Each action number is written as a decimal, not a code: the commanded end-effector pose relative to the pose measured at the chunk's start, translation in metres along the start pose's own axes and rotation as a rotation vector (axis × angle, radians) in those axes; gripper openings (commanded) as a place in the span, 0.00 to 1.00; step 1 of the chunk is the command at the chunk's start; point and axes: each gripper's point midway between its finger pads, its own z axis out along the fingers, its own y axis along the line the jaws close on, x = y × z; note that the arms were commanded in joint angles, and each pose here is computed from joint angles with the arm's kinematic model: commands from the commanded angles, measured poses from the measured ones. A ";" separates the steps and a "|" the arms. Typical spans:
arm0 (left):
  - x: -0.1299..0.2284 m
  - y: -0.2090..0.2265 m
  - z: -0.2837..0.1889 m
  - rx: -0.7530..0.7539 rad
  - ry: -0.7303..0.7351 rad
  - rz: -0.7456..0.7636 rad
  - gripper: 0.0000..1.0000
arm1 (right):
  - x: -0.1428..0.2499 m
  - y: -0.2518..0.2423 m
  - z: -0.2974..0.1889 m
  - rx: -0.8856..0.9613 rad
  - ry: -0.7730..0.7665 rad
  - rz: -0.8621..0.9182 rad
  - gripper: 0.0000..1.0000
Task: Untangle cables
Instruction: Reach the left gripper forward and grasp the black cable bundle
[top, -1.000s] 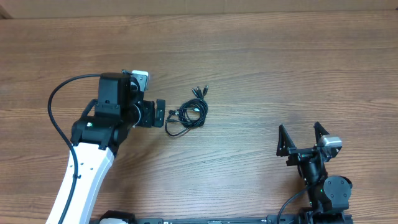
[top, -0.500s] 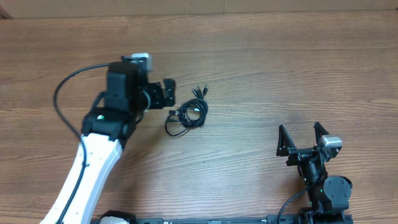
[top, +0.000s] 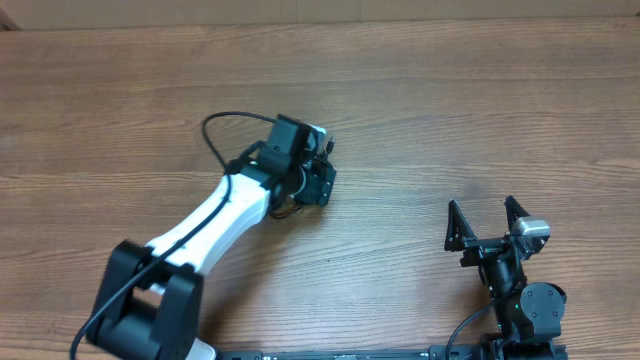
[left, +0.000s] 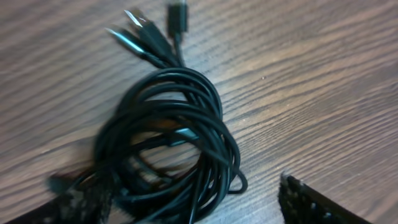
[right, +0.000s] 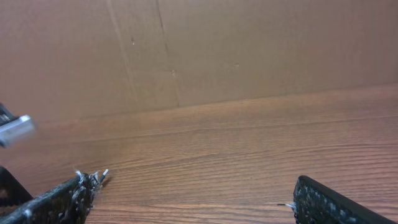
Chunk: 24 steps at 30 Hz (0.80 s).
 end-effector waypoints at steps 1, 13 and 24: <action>-0.002 -0.007 0.013 0.007 0.005 0.062 0.80 | 0.003 0.000 0.000 -0.003 0.000 -0.004 1.00; 0.012 -0.019 0.039 0.023 0.051 0.090 0.61 | 0.003 0.000 0.000 -0.003 0.000 -0.004 1.00; 0.002 -0.028 0.044 -0.038 -0.002 0.145 0.36 | 0.003 0.000 0.000 -0.003 0.000 -0.004 1.00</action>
